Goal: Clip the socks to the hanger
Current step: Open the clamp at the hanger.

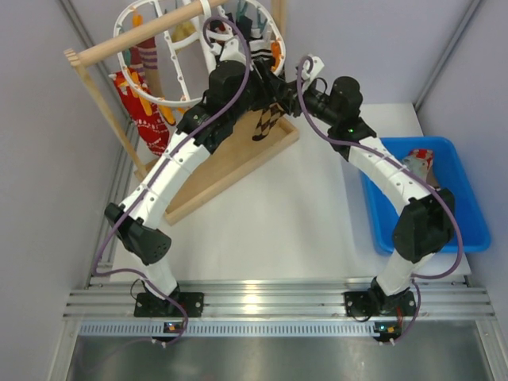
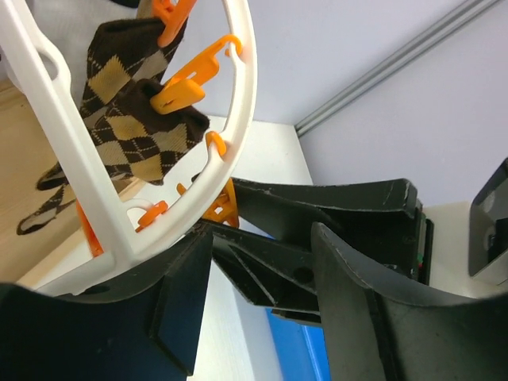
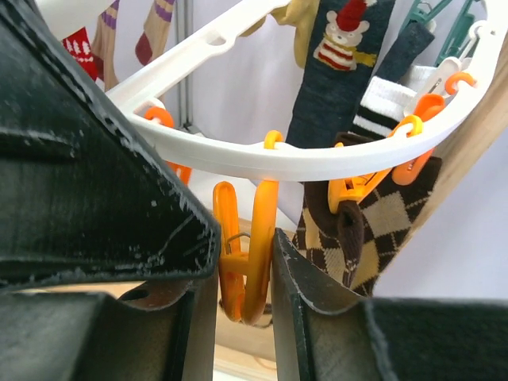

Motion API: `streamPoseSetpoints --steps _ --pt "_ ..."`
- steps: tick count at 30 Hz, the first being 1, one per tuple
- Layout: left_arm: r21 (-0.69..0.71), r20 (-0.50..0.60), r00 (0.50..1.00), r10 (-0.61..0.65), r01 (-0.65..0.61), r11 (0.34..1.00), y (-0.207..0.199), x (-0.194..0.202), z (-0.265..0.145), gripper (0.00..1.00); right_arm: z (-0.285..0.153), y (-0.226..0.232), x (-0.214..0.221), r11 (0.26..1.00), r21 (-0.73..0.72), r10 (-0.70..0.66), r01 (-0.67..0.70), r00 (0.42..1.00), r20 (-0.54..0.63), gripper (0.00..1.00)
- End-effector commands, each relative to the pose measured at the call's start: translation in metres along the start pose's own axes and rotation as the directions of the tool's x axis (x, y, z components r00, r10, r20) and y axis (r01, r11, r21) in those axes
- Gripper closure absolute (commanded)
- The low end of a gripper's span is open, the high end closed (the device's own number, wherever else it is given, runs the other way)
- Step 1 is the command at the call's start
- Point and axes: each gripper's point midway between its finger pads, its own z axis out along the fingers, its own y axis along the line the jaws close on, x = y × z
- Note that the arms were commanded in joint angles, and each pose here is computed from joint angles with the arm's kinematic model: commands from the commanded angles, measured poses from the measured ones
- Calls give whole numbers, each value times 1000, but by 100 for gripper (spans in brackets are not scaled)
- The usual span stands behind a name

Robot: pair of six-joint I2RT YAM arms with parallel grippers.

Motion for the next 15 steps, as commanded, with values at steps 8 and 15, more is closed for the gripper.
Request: streamPoseSetpoints --steps 8,15 --pt "381 40 982 185 -187 905 -5 -35 -30 40 -9 6 -50 994 -60 -79 89 987 142 100" --pt "699 234 864 445 -468 541 -66 -21 -93 36 -11 7 -53 992 -112 -48 66 986 160 100"
